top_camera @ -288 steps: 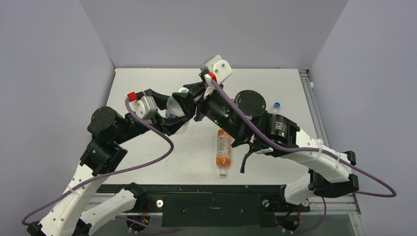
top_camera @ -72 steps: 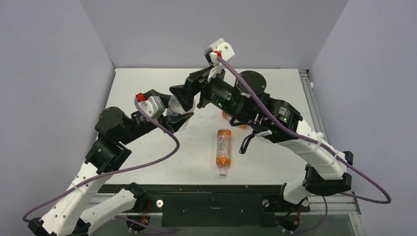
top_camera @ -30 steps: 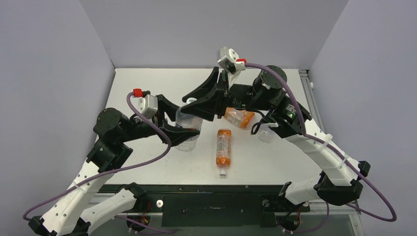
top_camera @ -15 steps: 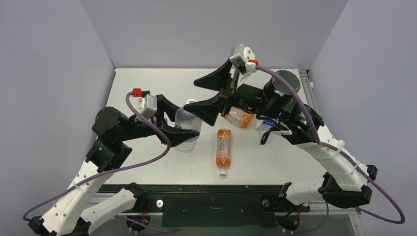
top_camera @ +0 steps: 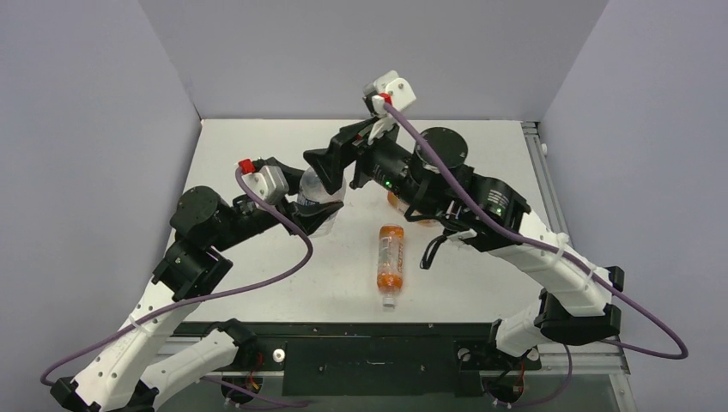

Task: Unscrew the bottle caps
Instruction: Unscrew the bottle cap from the plastic bottle.

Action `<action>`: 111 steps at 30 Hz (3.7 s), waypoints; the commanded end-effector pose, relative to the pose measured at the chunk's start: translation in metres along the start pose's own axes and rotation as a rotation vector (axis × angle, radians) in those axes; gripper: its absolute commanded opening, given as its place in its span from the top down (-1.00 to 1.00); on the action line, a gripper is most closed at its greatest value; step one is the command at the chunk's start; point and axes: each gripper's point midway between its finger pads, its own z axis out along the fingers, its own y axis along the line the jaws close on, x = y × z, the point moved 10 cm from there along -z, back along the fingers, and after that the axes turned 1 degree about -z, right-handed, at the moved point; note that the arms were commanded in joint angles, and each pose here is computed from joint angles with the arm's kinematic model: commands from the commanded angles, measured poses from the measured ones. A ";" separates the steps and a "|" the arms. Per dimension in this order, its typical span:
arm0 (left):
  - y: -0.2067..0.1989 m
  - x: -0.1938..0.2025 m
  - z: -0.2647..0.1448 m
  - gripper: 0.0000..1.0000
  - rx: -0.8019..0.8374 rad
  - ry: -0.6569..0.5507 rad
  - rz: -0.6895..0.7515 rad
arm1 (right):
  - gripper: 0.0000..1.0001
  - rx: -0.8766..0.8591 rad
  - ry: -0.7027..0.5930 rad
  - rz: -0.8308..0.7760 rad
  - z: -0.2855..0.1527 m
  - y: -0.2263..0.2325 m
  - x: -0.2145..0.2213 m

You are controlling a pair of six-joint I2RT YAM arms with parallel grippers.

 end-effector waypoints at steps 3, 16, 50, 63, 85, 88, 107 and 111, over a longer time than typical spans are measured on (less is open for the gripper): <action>0.004 -0.013 -0.003 1.00 -0.052 -0.038 0.062 | -0.23 0.007 0.012 0.019 0.001 0.002 -0.003; -0.003 -0.017 -0.001 1.00 0.004 -0.058 -0.016 | 1.00 -0.151 -0.045 0.042 -0.011 -0.008 -0.016; -0.009 -0.021 0.001 1.00 0.090 -0.051 -0.040 | -0.65 -0.054 -0.033 -0.053 -0.027 -0.008 -0.029; -0.002 -0.020 0.001 1.00 0.006 -0.055 -0.005 | -0.20 0.068 0.054 -0.046 -0.002 0.001 -0.006; -0.039 -0.036 -0.004 1.00 0.436 -0.044 -0.203 | 1.00 -0.943 -0.094 -0.049 -0.049 0.010 -0.027; -0.047 -0.039 -0.007 1.00 0.560 -0.002 -0.263 | 1.00 -1.056 -0.115 -0.036 -0.052 0.014 -0.028; -0.018 -0.025 0.002 1.00 0.220 -0.047 -0.066 | -0.63 -0.215 -0.073 -0.030 -0.026 -0.029 -0.025; -0.003 -0.020 0.005 1.00 0.053 -0.054 -0.007 | -0.65 -0.060 -0.055 -0.018 -0.023 -0.018 -0.021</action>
